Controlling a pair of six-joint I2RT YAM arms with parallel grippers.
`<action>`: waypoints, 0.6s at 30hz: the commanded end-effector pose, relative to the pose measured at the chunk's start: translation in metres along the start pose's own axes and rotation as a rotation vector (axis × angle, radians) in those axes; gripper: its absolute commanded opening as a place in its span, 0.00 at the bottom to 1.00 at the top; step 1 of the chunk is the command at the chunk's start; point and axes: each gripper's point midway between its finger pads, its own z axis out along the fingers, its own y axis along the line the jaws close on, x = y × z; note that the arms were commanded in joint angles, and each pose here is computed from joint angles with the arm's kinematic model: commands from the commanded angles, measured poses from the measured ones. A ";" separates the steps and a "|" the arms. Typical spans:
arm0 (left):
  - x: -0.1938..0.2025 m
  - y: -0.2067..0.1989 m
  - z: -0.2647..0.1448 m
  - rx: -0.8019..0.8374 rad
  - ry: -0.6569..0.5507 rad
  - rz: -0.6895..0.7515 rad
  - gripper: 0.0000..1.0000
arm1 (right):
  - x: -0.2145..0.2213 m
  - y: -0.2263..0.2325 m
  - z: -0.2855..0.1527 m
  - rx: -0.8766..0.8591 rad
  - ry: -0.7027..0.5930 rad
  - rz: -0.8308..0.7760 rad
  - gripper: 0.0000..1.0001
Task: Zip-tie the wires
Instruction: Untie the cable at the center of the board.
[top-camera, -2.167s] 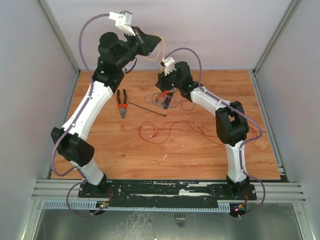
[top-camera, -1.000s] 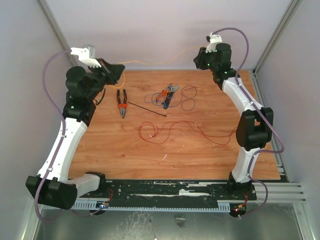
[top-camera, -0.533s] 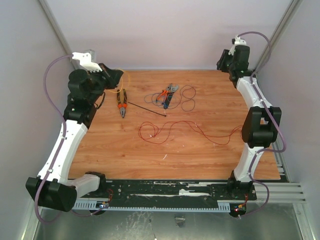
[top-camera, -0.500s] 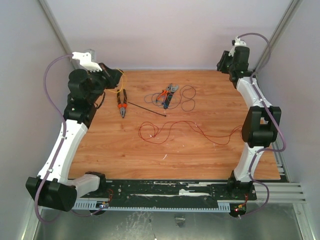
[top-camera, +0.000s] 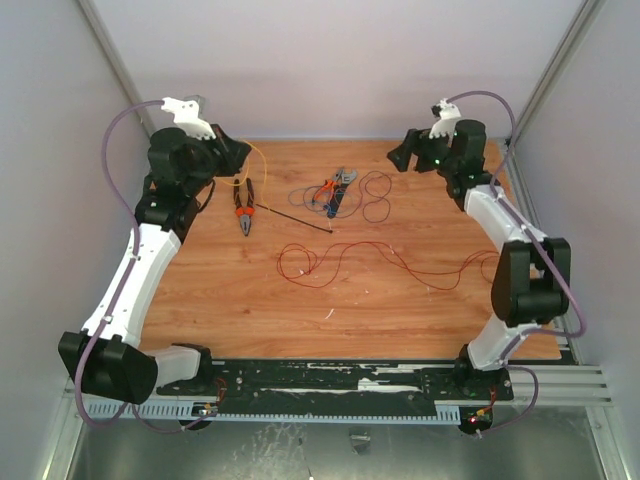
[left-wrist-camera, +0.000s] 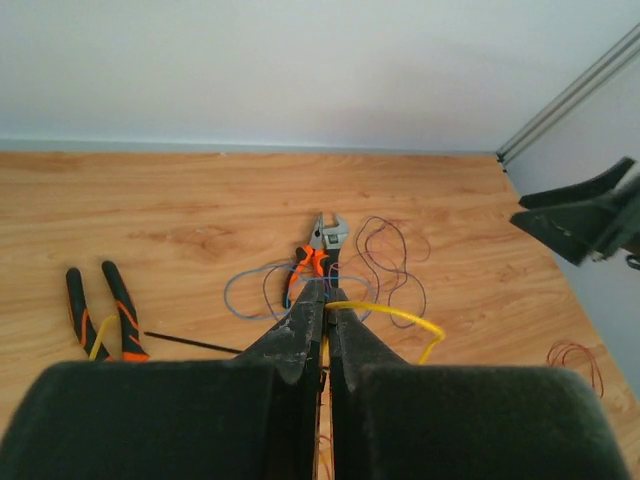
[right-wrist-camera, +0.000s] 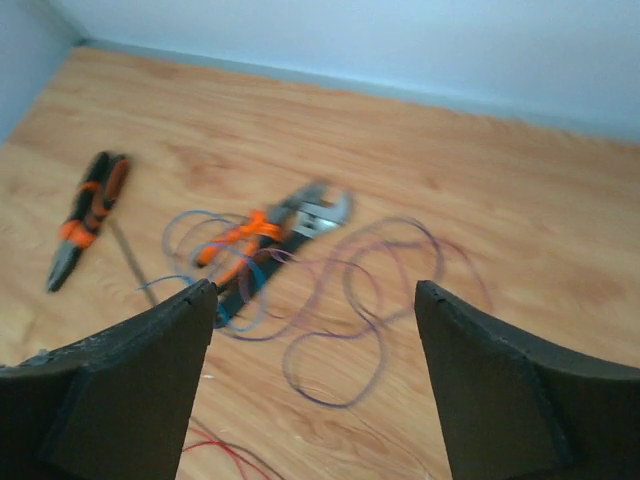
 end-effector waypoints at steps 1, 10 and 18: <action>-0.020 -0.006 -0.005 0.022 -0.043 0.034 0.00 | -0.061 0.092 -0.032 -0.274 -0.248 -0.212 0.89; -0.016 -0.014 -0.005 0.065 -0.027 0.019 0.00 | -0.043 0.219 -0.063 -0.628 -0.354 -0.388 0.99; -0.024 -0.024 -0.006 0.108 -0.037 0.008 0.00 | -0.010 0.296 -0.043 -0.839 -0.343 -0.474 0.99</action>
